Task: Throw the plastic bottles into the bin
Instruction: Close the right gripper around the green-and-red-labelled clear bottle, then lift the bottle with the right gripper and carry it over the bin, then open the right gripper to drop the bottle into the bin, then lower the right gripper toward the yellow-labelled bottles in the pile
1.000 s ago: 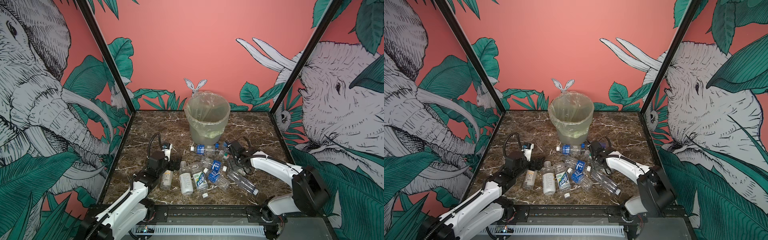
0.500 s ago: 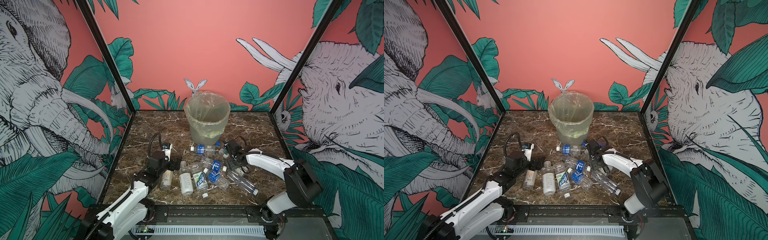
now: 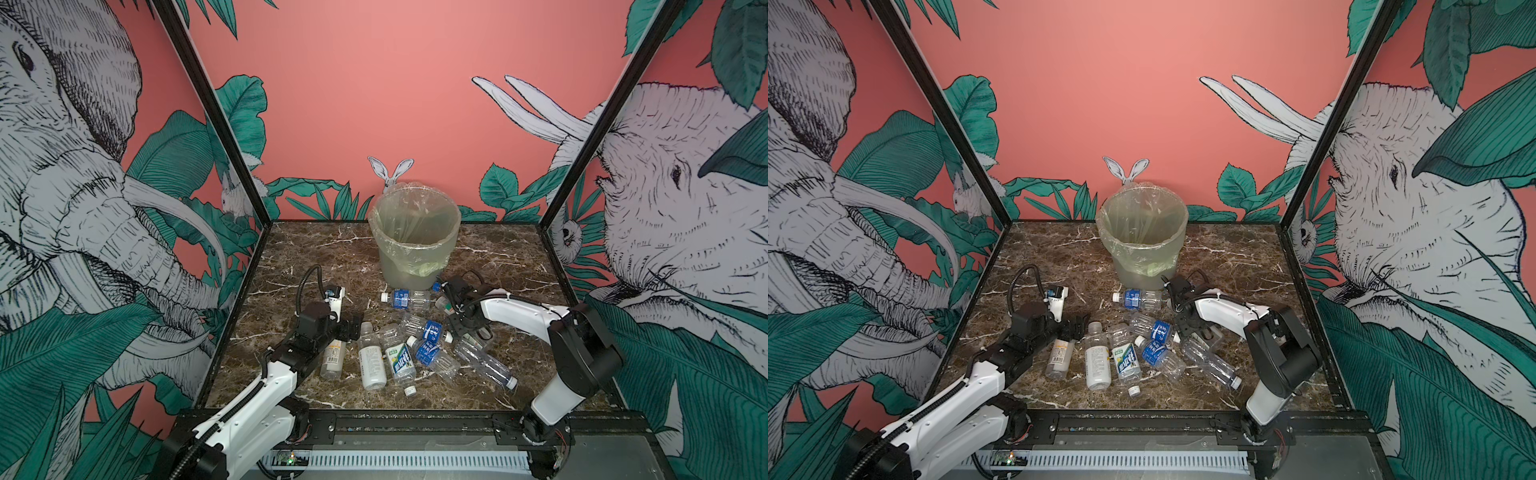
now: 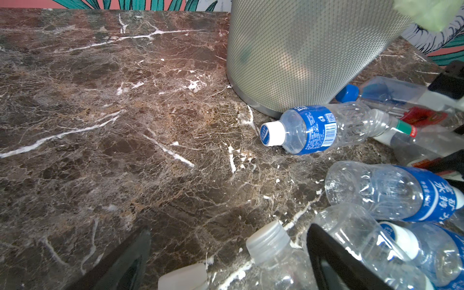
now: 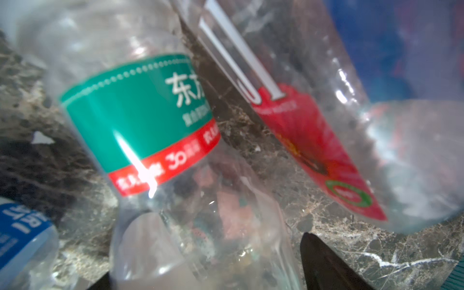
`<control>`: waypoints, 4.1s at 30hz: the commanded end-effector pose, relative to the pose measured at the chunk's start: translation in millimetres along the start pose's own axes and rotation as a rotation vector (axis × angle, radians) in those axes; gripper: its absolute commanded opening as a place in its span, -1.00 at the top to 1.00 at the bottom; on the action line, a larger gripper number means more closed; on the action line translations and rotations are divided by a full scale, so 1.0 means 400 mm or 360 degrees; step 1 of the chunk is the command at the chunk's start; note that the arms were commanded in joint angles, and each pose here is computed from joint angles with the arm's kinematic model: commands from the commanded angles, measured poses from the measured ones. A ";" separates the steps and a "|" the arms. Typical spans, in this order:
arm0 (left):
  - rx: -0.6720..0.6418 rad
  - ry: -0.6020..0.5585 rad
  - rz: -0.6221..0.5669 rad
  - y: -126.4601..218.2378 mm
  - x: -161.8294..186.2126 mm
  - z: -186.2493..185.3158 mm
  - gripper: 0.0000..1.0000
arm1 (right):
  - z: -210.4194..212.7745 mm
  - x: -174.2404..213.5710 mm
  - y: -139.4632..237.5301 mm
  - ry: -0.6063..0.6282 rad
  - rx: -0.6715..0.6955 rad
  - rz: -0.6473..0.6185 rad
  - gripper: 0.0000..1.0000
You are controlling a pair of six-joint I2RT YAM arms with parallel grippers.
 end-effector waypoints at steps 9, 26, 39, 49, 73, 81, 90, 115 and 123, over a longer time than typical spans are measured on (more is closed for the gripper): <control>-0.0005 -0.0012 -0.0035 0.001 -0.009 0.000 -0.95 | -0.019 0.008 0.038 0.0048 0.0071 -0.0042 -0.46; -0.0027 -0.0008 -0.0034 -0.006 -0.006 0.004 -0.94 | -0.047 0.031 0.193 -0.0057 0.0049 -0.0437 -0.16; -0.0057 -0.0009 -0.0041 -0.010 0.001 0.010 -0.92 | -0.052 0.104 0.297 -0.0229 -0.0139 -0.0940 -0.11; -0.0075 -0.0010 -0.0041 -0.017 0.004 0.014 -0.91 | -0.059 0.155 0.405 -0.0299 -0.0274 -0.1385 -0.07; -0.0139 -0.0013 -0.0044 -0.016 -0.002 0.025 -0.91 | -0.069 -0.076 0.891 -0.0156 -0.0334 -0.2000 -0.02; -0.0150 0.0010 -0.0027 -0.020 -0.001 0.034 -0.91 | -0.099 -0.483 0.886 -0.0314 -0.0252 -0.1774 -0.97; -0.0188 0.0057 -0.0053 -0.009 -0.002 0.043 -0.95 | -0.127 -0.429 0.923 -0.0426 -0.0302 -0.1881 -0.98; -0.0157 0.0122 -0.0069 0.031 -0.015 0.029 -0.97 | -0.105 -0.079 0.545 -0.0288 -0.0192 -0.1221 -0.94; -0.0212 0.0119 -0.0003 0.049 -0.018 0.027 -0.94 | 0.040 0.004 0.442 -0.0194 -0.0442 -0.1006 -0.75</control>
Point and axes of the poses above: each gripper's point midway between its finger pads, its own y axis back along the fingers, its own z axis along the line the jaws close on, x = y × z, the point moved 7 cm from there along y, back along the fingers
